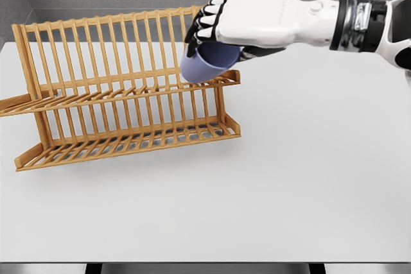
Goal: Right arm put cup on second shelf
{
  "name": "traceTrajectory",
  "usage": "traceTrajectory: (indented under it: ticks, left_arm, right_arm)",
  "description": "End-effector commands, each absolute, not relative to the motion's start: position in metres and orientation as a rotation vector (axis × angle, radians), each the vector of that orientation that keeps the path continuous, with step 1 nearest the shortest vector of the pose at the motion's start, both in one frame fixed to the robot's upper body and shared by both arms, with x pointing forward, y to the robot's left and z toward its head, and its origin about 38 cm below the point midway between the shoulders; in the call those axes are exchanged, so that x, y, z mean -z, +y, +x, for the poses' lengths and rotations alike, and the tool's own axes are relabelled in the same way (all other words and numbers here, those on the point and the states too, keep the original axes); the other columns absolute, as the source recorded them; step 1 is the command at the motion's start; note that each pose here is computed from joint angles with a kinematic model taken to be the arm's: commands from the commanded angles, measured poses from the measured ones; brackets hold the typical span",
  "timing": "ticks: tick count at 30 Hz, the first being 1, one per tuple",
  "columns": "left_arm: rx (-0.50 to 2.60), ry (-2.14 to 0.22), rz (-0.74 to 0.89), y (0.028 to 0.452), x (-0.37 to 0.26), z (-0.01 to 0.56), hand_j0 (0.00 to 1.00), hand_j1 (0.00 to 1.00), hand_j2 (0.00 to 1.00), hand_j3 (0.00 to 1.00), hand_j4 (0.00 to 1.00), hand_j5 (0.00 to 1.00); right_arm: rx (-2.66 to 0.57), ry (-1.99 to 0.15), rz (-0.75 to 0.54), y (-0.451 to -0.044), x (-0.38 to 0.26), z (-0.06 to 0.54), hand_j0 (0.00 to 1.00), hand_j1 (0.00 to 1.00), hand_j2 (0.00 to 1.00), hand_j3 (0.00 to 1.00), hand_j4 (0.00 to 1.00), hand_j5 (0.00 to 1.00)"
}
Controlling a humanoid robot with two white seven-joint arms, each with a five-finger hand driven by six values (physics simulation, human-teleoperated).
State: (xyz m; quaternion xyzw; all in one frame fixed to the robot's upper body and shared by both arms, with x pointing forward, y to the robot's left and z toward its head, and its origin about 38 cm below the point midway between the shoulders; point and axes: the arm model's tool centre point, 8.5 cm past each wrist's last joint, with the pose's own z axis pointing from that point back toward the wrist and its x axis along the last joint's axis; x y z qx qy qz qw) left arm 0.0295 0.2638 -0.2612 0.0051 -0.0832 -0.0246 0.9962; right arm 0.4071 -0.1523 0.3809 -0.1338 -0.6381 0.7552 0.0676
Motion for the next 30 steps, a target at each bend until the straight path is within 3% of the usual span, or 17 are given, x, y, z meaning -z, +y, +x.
traceTrajectory:
  ticks: [1,3,4,5,13,17,20,22,25,30]
  left_arm:
    - [0.05,-0.167,0.009,0.264,0.261,0.029,1.0,1.0,1.0,1.0,1.0,1.0]
    - [0.05,-0.167,0.01,0.264,0.261,0.03,1.0,1.0,1.0,1.0,1.0,1.0]
    - [0.049,-0.167,0.01,0.264,0.261,0.03,1.0,1.0,1.0,1.0,1.0,1.0]
    - [0.049,-0.167,0.01,0.264,0.261,0.03,1.0,1.0,1.0,1.0,1.0,1.0]
    - [0.05,-0.167,0.01,0.264,0.261,0.03,1.0,1.0,1.0,1.0,1.0,1.0]
    - [0.049,-0.167,0.01,0.264,0.261,0.03,1.0,1.0,1.0,1.0,1.0,1.0]
    - [0.049,-0.167,0.009,0.264,0.261,0.03,1.0,1.0,1.0,1.0,1.0,1.0]
    - [0.049,-0.167,0.009,0.264,0.261,0.03,1.0,1.0,1.0,1.0,1.0,1.0]
    - [0.049,-0.167,0.01,0.264,0.261,0.03,1.0,1.0,1.0,1.0,1.0,1.0]
    - [0.049,-0.167,0.009,0.264,0.261,0.03,1.0,1.0,1.0,1.0,1.0,1.0]
  right_arm:
    - [-2.278,-1.924,-0.39,-0.151,-0.38,0.407,0.66,0.66,0.66,0.66,0.66,0.66]
    - [-2.285,-1.915,-0.383,-0.15,-0.377,0.406,0.69,0.69,0.69,0.69,0.69,0.69]
    - [-2.283,-1.911,-0.376,-0.149,-0.376,0.407,0.92,0.92,0.92,0.92,0.92,0.92]
    - [-2.286,-1.905,-0.367,-0.148,-0.373,0.407,0.98,0.98,0.98,0.98,0.98,0.98]
    - [-2.275,-1.909,-0.391,-0.152,-0.378,0.408,1.0,1.0,1.0,1.0,1.0,1.0]
    - [-2.18,-1.906,-0.578,-0.199,-0.412,0.414,1.0,1.0,1.0,1.0,1.0,1.0]
    - [-2.099,-1.829,-0.693,-0.256,-0.415,0.41,1.0,1.0,1.0,1.0,1.0,1.0]
    - [-2.075,-1.748,-0.677,-0.281,-0.392,0.407,1.0,1.0,1.0,1.0,1.0,1.0]
    - [-1.855,-1.797,-0.679,-0.322,-0.369,0.399,1.0,1.0,1.0,1.0,1.0,1.0]
    - [-1.831,-1.764,-0.605,-0.323,-0.338,0.397,1.0,1.0,1.0,1.0,1.0,1.0]
